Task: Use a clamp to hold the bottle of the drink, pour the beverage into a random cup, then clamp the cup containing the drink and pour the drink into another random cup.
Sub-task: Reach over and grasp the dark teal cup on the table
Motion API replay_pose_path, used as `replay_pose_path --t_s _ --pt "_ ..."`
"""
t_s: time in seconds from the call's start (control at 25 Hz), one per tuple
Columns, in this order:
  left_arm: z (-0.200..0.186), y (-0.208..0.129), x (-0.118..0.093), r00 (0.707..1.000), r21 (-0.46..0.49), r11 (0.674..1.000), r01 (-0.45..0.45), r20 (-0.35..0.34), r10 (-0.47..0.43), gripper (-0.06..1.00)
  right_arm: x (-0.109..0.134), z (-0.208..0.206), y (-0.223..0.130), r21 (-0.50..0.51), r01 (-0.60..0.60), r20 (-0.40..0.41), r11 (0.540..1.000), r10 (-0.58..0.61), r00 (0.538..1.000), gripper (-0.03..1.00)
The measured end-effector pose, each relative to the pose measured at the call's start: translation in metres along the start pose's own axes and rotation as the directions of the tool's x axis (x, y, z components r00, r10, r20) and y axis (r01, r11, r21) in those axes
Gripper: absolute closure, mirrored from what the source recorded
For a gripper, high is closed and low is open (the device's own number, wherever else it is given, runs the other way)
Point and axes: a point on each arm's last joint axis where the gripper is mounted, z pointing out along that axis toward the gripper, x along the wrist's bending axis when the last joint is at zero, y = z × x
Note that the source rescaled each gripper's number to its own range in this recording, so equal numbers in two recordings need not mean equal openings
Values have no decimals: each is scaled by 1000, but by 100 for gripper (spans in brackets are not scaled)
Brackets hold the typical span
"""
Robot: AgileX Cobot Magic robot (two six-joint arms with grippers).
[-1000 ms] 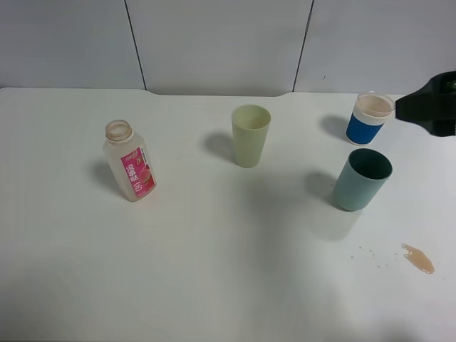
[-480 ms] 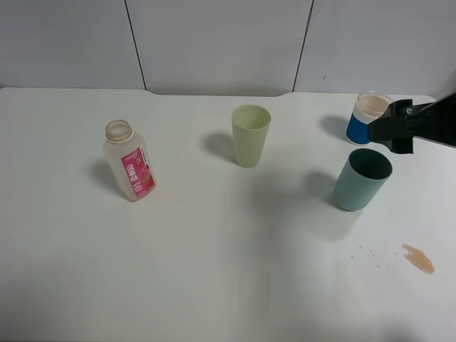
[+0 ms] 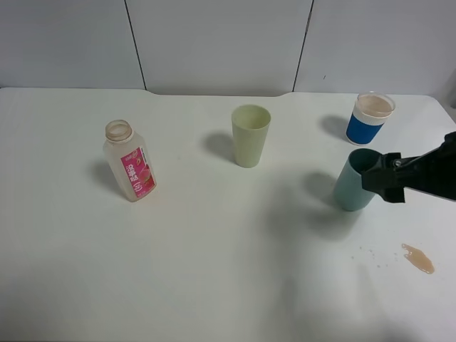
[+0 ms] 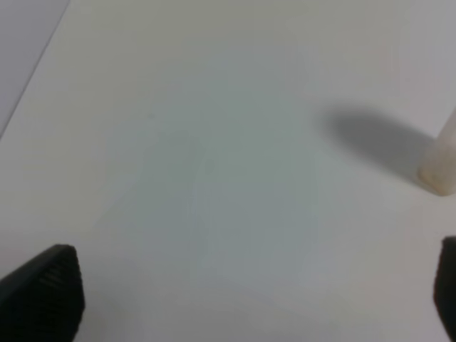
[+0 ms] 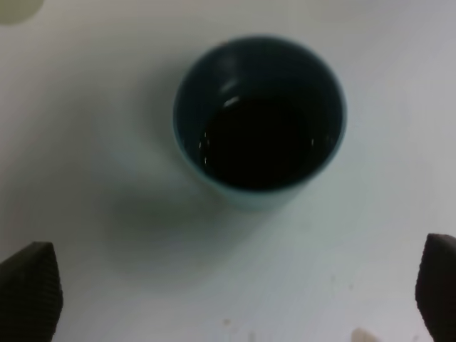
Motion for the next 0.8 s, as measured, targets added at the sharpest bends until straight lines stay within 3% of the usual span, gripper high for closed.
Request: replay_pose_path --t_s 0.52,0.8 --pt "0 0 0 1000 0 1000 0 0 0 -6 0 30 -43 77 -66 -20 995 67 998 -3" --pt "0 0 0 1000 0 1000 0 0 0 -6 0 43 -42 40 -57 -27 998 58 998 -3"
